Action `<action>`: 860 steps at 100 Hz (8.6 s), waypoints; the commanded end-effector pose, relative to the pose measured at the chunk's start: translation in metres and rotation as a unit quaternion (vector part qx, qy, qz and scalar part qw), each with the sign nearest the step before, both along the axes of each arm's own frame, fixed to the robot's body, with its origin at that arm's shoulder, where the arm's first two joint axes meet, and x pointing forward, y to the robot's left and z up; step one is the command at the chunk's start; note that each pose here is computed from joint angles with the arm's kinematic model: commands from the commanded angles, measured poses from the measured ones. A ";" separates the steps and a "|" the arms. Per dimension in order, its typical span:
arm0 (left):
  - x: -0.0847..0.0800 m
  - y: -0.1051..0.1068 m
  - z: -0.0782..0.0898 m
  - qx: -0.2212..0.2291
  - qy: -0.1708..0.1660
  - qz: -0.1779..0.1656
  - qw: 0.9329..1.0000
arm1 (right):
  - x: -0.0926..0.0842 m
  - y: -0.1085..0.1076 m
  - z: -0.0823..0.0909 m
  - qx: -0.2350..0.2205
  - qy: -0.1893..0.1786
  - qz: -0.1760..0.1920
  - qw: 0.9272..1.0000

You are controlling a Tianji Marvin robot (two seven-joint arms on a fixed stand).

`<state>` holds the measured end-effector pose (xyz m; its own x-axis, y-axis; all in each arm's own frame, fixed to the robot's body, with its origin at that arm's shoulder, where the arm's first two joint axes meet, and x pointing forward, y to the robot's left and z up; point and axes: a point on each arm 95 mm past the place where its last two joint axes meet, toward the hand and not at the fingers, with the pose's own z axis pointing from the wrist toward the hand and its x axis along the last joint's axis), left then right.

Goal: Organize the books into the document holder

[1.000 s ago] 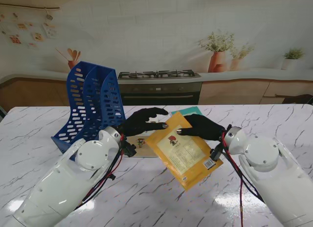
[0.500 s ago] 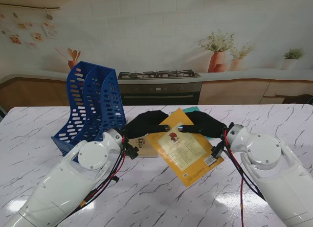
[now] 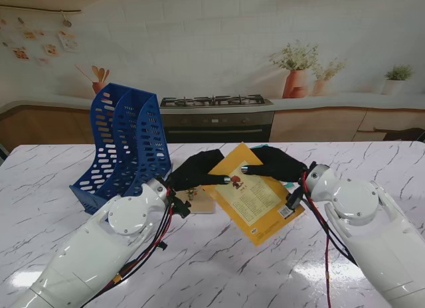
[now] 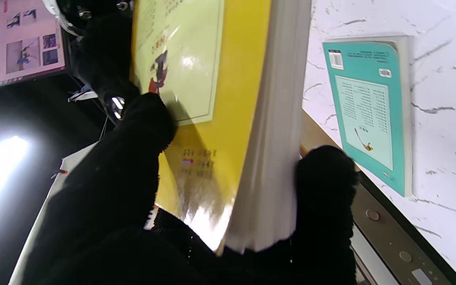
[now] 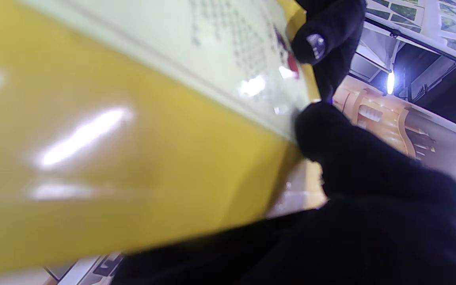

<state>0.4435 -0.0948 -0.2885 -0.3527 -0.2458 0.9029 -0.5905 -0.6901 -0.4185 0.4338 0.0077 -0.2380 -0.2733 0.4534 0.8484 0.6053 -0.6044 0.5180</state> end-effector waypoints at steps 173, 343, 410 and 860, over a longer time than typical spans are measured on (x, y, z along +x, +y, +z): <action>-0.031 0.049 0.088 0.080 0.019 0.102 0.991 | -0.008 -0.032 -0.050 0.050 0.010 -0.159 0.986; -0.077 0.182 0.194 0.263 -0.036 0.346 0.900 | -0.007 -0.017 -0.074 0.058 0.046 -0.136 0.988; -0.027 0.202 0.189 0.270 -0.003 0.364 0.891 | -0.005 -0.018 -0.075 0.047 0.052 -0.137 0.988; -0.038 0.048 0.113 0.101 -0.133 0.178 0.970 | -0.029 -0.040 -0.078 0.042 0.025 -0.171 0.984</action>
